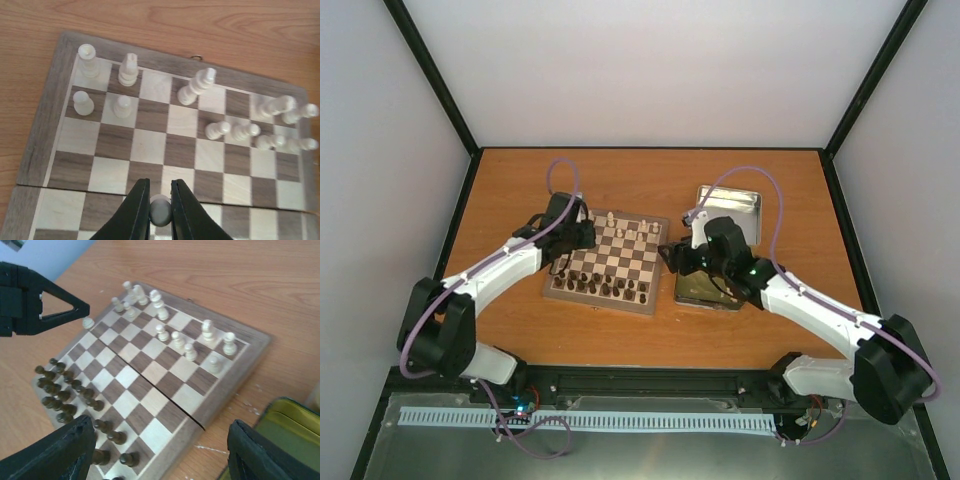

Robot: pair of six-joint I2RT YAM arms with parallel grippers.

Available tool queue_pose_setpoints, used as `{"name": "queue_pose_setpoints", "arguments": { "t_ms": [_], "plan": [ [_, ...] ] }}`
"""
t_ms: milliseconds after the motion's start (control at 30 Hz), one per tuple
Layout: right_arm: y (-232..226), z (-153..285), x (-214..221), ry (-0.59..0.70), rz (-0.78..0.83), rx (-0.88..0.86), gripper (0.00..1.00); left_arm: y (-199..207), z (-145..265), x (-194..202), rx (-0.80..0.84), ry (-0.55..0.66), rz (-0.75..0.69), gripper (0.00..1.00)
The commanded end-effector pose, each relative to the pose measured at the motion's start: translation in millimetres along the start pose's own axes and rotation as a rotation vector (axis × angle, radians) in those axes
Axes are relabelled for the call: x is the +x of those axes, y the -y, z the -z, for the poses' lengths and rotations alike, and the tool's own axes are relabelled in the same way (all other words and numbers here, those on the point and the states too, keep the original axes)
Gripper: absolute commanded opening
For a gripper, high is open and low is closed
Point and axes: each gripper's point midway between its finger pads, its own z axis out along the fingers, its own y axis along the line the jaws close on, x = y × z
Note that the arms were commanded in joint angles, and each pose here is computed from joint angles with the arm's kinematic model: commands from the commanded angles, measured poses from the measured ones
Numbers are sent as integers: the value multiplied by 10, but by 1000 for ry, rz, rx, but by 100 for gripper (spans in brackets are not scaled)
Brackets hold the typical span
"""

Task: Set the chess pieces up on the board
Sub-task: Place the chess piece on the chessboard.

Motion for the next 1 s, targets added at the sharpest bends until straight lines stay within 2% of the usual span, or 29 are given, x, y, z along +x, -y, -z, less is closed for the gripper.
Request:
{"name": "queue_pose_setpoints", "arguments": {
  "t_ms": [0, 133, 333, 633, 967],
  "plan": [
    [230, 131, -37, 66, -45, 122, 73, -47, -127, -298, -88, 123, 5, 2],
    [271, 168, 14, 61, -44, 138, 73, 135, -277, -330, 15, 160, -62, 1],
    [252, 179, 76, 58, -45, 117, 73, 228, -488, -308, 64, 160, -84, 2],
    [299, 190, 93, 53, -45, 140, 73, 99, -700, -305, -23, 146, -98, 3],
    [276, 161, 94, 41, -48, 127, 74, 96, -862, -239, -21, 127, -120, 5]
  ]
}}
